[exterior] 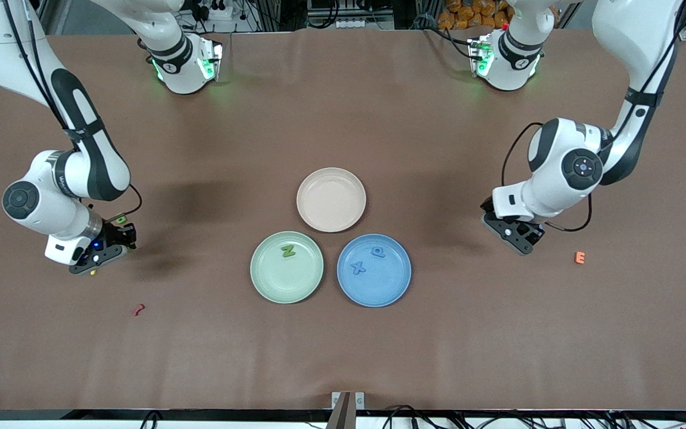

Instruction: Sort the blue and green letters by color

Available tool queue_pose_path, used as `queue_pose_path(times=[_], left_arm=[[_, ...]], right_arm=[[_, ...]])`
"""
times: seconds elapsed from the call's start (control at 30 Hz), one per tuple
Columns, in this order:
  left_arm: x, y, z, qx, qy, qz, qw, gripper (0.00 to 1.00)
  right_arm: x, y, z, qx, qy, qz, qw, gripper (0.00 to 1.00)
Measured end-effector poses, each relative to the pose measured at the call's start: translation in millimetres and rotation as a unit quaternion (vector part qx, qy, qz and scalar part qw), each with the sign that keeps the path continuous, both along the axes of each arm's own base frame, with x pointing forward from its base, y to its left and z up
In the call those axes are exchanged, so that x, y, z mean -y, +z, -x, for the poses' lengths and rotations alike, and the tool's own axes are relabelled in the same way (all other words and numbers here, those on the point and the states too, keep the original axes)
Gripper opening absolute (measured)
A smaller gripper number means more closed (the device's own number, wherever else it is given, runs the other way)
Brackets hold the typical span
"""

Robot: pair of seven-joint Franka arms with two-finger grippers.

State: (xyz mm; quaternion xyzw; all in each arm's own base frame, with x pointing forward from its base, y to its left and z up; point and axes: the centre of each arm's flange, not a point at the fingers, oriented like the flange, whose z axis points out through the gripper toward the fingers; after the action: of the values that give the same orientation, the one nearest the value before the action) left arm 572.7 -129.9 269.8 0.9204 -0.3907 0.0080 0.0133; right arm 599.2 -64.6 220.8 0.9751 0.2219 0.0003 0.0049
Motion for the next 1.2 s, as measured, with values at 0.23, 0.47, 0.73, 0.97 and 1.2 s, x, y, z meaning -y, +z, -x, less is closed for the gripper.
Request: queue_pose_path(times=[0.23,0.47,0.73,0.97,1.2], left_arm=[[-32,-37,-6,0.000,-0.033,-0.026,0.999,1.00],[-52,-58,-7,-0.008,-0.030,-0.027,0.999,1.00],[-60,-67,-6,-0.016,-0.024,-0.025,0.999,1.00],[-61,-81,-3,-0.028,-0.022,-0.022,0.999,1.00],[-61,-92,1,-0.038,-0.022,-0.019,0.999,1.00]], right_arm=[[-28,9,-2,-0.009,-0.026,0.000,1.000,0.26],[-62,22,-5,-0.013,-0.057,0.002,0.998,0.26],[-102,26,-5,-0.012,-0.088,0.003,0.996,0.26],[-138,34,-7,-0.017,-0.116,0.005,0.993,0.26],[-182,41,-6,-0.011,-0.149,0.006,0.989,0.26]])
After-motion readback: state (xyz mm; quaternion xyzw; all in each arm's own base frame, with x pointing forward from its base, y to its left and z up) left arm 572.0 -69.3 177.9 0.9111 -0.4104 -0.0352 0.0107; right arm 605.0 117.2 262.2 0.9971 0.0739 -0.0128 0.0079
